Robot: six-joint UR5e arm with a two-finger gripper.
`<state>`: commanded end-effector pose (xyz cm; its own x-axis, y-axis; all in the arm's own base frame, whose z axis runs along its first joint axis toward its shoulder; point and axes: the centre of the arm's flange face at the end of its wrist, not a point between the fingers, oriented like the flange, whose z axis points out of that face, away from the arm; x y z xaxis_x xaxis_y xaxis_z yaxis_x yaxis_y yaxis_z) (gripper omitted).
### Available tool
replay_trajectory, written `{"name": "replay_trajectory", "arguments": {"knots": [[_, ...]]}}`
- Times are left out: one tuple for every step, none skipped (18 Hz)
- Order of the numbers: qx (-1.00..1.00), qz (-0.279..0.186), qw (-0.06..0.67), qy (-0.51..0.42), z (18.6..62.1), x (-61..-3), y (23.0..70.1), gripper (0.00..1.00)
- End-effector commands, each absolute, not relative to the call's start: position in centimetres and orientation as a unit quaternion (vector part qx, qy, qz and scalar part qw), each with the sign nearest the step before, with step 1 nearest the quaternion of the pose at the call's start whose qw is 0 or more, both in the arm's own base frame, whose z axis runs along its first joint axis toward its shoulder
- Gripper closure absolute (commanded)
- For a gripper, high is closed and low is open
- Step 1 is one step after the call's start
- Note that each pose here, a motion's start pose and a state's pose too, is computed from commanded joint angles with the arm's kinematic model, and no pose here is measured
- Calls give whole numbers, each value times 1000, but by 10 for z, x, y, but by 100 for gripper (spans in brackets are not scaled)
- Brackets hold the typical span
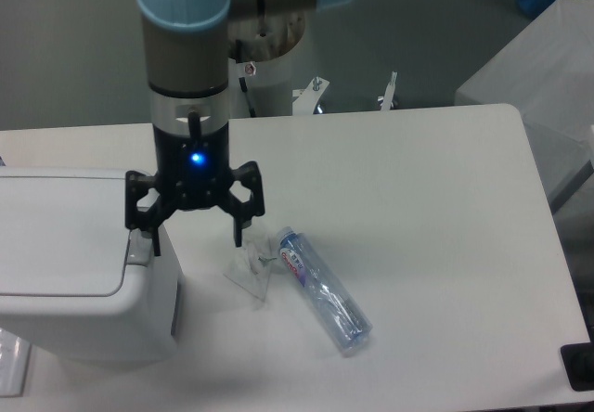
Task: Open the trash can
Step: 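Lower the gripper onto the lid edge and push it open, then raise the gripper away from the opened trash can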
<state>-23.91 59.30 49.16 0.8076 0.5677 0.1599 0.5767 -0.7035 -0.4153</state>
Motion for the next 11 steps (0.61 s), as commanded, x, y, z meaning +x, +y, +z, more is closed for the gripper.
{"name": "replay_trajectory", "arguments": {"knots": [[-924, -10, 228, -308, 491, -237, 594, 0], [-924, -11, 227, -307, 490, -236, 593, 0], [-925, -12, 223, -309, 486, -235, 592, 0], [-925, -12, 222, -308, 485, -235, 592, 0], [-925, -12, 223, -308, 486, -234, 591, 0], [-925, -12, 223, -308, 486, -234, 591, 0], [-925, -12, 222, -308, 485, -234, 591, 0], [-925, -12, 222, -308, 485, -234, 591, 0], [-925, -12, 221, -308, 484, -234, 591, 0], [-925, -12, 221, -308, 484, -234, 591, 0], [-925, -12, 221, -308, 484, -234, 591, 0]]}}
